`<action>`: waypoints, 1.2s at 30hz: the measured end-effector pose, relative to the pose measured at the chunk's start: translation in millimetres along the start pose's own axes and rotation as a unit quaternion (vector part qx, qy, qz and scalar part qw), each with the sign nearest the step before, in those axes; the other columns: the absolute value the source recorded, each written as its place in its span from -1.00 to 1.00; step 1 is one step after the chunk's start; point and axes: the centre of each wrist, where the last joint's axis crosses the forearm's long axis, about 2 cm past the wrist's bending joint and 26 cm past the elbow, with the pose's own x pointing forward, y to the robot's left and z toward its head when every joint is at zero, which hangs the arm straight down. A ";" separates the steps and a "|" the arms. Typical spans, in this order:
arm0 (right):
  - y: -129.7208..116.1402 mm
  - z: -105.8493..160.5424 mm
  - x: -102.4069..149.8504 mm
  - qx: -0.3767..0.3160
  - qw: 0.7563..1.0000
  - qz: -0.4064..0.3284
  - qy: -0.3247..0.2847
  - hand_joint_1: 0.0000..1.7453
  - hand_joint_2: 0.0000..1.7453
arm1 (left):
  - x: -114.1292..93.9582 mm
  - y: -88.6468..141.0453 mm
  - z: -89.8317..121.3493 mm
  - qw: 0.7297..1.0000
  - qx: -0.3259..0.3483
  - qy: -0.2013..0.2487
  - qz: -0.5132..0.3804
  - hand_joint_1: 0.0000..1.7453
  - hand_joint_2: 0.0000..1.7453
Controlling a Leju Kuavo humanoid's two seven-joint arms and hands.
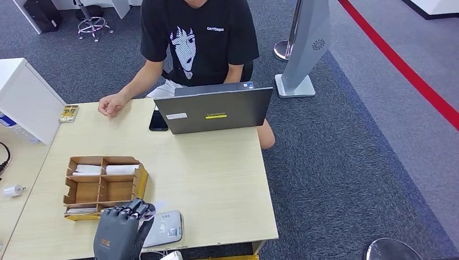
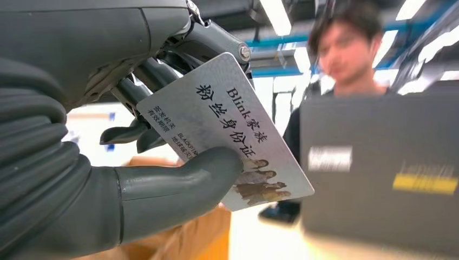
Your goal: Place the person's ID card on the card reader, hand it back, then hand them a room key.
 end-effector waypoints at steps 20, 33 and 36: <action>2.0 -0.4 3.0 0.012 1.000 0.020 -0.002 -1.00 1.00 | -25.1 -57.8 17.4 0.990 -0.127 0.038 -0.037 1.00 1.00; 1.9 -0.6 3.6 0.019 1.000 0.018 -0.006 -1.00 1.00 | -27.4 -47.6 9.0 0.992 -0.095 0.027 -0.084 1.00 1.00; 1.9 -0.7 3.7 0.025 0.999 0.018 -0.009 -1.00 1.00 | -32.9 -21.1 -8.9 0.993 -0.038 0.014 -0.108 1.00 1.00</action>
